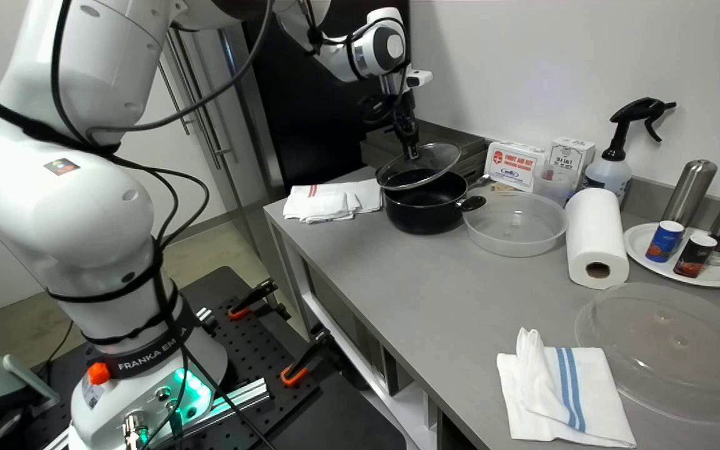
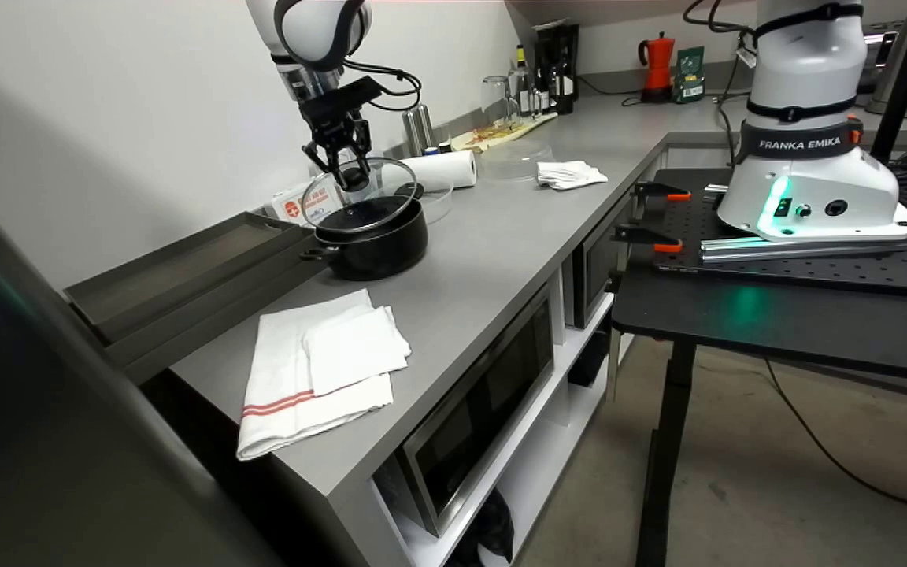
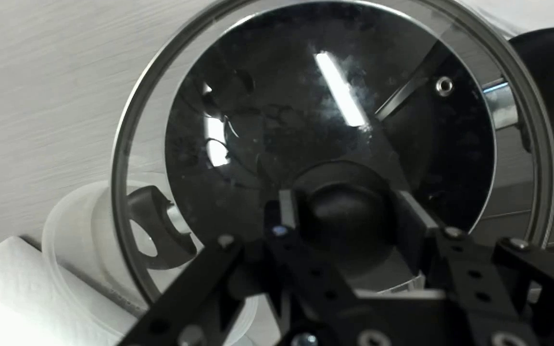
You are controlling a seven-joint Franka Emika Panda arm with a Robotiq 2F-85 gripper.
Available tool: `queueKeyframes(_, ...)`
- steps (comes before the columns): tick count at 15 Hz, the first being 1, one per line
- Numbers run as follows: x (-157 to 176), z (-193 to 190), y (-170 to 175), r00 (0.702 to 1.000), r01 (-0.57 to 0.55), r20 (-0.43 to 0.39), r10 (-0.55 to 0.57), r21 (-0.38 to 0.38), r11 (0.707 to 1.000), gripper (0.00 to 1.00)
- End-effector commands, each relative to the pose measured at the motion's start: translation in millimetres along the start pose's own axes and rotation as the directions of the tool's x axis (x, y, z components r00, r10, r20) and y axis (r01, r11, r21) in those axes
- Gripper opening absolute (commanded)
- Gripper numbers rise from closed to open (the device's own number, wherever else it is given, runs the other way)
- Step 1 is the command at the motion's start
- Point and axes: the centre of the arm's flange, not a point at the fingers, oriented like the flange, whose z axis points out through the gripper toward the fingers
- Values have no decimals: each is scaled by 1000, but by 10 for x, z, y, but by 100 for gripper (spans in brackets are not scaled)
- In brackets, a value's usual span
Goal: Put the lid on the black pot
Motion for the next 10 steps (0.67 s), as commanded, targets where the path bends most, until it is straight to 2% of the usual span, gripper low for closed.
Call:
queueKeyframes(1,432,56,-169,996,-79,27,80,-26,997,25)
queueKeyframes(4,577,183,-130,992,-103,69,105,-28,994,25)
queueKeyframes(10,748,246,-78,977,-131,178,120,52,990,25)
